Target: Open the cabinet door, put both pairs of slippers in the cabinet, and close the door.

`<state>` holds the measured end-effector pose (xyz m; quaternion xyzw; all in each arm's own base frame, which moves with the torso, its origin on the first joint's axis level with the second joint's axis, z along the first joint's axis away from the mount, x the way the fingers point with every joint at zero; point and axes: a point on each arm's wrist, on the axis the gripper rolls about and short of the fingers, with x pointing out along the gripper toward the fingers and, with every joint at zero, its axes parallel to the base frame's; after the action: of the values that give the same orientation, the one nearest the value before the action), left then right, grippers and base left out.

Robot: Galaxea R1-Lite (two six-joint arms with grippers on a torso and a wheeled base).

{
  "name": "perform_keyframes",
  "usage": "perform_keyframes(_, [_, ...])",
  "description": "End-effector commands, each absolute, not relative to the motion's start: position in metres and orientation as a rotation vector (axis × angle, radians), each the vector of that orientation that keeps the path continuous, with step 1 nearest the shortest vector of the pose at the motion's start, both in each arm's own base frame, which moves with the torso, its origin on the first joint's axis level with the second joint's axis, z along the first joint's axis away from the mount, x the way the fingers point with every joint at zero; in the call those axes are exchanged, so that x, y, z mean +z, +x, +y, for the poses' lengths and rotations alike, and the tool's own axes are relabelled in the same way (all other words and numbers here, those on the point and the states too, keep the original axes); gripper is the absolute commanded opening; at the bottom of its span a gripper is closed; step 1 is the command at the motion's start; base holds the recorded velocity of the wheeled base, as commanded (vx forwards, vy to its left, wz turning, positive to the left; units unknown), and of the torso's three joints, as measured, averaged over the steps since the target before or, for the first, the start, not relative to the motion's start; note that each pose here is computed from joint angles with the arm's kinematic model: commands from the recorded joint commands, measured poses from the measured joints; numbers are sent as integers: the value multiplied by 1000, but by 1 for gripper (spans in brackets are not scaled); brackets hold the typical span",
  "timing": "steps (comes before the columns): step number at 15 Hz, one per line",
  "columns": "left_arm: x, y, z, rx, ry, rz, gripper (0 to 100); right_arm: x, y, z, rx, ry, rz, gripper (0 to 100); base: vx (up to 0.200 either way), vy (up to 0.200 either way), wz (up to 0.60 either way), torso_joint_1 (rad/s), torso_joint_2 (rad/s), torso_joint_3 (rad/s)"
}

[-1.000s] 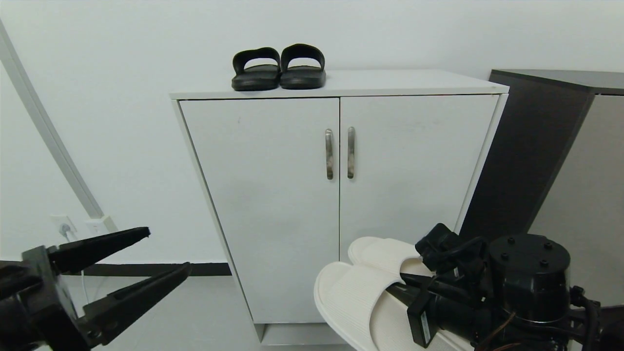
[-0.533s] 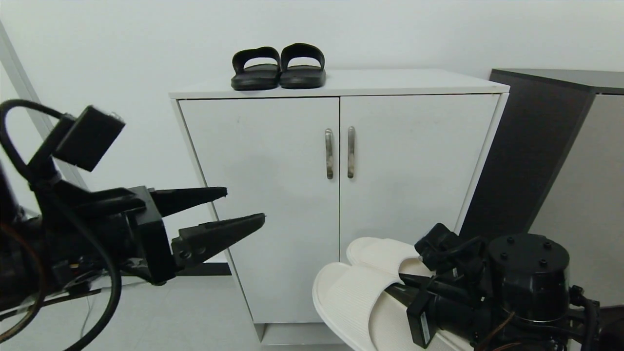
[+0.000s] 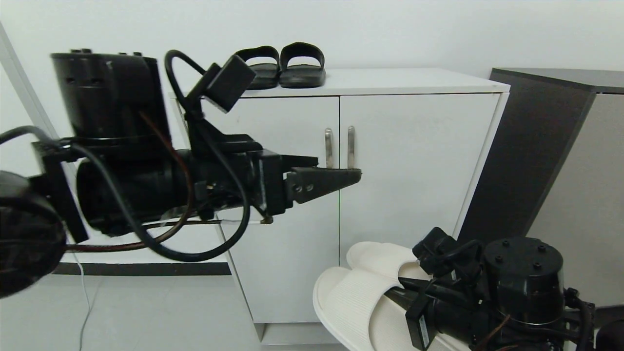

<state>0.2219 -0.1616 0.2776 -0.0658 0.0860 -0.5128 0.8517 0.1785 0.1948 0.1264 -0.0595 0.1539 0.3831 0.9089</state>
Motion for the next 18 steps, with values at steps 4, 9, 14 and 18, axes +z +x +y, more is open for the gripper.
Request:
perform_keyframes(4, [276, 271, -205, -1108, -258, 248, 100, 123, 178, 195, 806, -128, 333, 0, 0, 0, 0, 0, 0, 0])
perform_keyframes(9, [263, 304, -216, -1061, -332, 261, 100, 121, 178, 195, 810, -131, 341, 0, 0, 0, 0, 0, 0, 0])
perform_keyframes(14, [255, 328, -206, -1003, -343, 265, 100, 120, 178, 196, 810, -131, 342, 0, 0, 0, 0, 0, 0, 0])
perform_keyframes(18, [252, 339, -209, -965, -344, 256, 100, 120, 178, 195, 808, -131, 342, 0, 0, 0, 0, 0, 0, 0])
